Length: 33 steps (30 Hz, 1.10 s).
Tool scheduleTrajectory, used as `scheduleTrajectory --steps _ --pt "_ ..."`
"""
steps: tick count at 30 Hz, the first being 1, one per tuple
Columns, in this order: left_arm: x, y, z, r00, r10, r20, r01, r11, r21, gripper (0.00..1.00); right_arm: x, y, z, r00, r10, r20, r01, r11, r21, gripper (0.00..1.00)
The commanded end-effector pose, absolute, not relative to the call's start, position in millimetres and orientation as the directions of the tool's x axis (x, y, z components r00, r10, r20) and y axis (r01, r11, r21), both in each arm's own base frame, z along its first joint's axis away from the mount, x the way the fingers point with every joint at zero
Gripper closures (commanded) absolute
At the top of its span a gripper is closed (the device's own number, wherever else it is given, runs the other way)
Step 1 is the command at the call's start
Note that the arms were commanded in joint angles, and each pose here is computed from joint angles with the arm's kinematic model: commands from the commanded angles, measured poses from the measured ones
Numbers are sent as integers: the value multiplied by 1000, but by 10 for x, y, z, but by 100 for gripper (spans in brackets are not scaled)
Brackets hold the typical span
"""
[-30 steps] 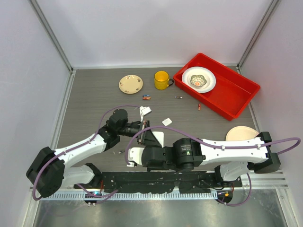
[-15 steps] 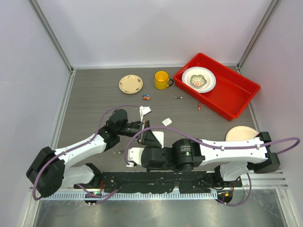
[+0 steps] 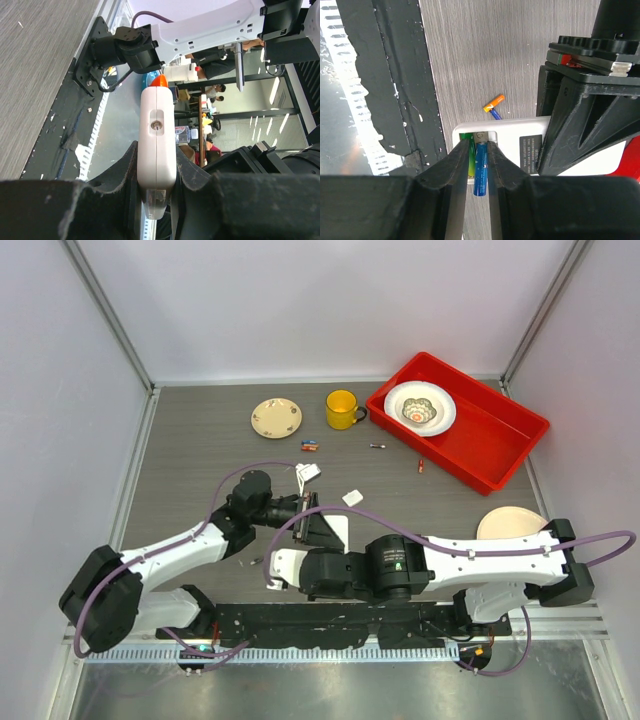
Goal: Load the batteries into the remote control
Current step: Load the battery into the remote control.
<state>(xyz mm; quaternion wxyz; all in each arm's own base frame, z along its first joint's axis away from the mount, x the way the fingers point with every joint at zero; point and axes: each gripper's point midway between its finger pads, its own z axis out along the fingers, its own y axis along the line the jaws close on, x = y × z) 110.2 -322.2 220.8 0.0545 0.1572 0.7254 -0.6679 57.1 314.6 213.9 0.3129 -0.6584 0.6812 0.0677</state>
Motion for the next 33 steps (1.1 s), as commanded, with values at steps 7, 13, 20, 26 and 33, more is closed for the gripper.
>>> scheduleTrajectory --steps 7,13,20,26,33 --pt "1057 -3268 2529 -924 152 -350 346 -57 -937 100 614 3238 2254 31 -802 -596 -929 196 -312 68" --pt "1065 -3276 2503 -927 151 -343 338 -60 -939 100 641 3344 2390 16 -761 -648 -922 239 -304 59" --pt "1081 -3286 2465 -927 147 -345 340 -57 -939 100 699 3432 2812 -2 -654 -756 -906 321 -275 53" --pt "1131 -3320 2409 -931 131 -339 335 -56 -941 100 824 3363 3414 -40 -440 -897 -866 463 -189 49" --pt "1255 -3377 2389 -938 59 -342 338 -71 -939 100 1238 2730 3718 -170 59 -984 -630 761 155 44"
